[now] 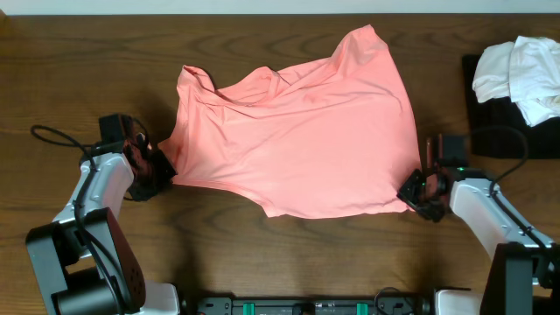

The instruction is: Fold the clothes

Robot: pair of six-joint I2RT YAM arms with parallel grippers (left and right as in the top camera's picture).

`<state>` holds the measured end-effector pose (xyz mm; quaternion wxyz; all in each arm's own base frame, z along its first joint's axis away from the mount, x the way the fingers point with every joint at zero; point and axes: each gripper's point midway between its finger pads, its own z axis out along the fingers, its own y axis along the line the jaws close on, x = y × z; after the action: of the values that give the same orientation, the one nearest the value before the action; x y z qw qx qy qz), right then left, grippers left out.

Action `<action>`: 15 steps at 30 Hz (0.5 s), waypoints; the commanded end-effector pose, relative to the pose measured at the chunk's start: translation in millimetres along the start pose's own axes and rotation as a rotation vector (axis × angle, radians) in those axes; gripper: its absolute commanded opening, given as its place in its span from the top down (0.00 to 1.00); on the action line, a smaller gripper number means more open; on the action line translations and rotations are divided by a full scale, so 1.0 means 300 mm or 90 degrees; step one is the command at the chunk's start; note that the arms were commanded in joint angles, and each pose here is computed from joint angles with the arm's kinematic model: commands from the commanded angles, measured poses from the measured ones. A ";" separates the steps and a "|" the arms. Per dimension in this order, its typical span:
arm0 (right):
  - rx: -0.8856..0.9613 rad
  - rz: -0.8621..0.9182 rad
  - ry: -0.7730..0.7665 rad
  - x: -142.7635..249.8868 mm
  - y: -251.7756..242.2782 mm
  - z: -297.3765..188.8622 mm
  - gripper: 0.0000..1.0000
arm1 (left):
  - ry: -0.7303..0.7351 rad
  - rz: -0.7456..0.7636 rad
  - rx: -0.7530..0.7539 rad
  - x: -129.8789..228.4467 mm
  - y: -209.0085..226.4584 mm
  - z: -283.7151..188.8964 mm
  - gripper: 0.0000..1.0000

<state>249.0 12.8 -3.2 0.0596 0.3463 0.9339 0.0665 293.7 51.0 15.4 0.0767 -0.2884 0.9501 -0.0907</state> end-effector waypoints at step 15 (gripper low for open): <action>0.013 0.010 -0.029 -0.046 -0.008 -0.025 0.99 | -0.022 -0.007 -0.024 -0.013 0.023 -0.034 0.94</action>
<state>250.0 15.9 -4.4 0.0606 0.3465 0.9340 0.0629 292.1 54.5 15.2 0.0765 -0.2896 0.9508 -0.0795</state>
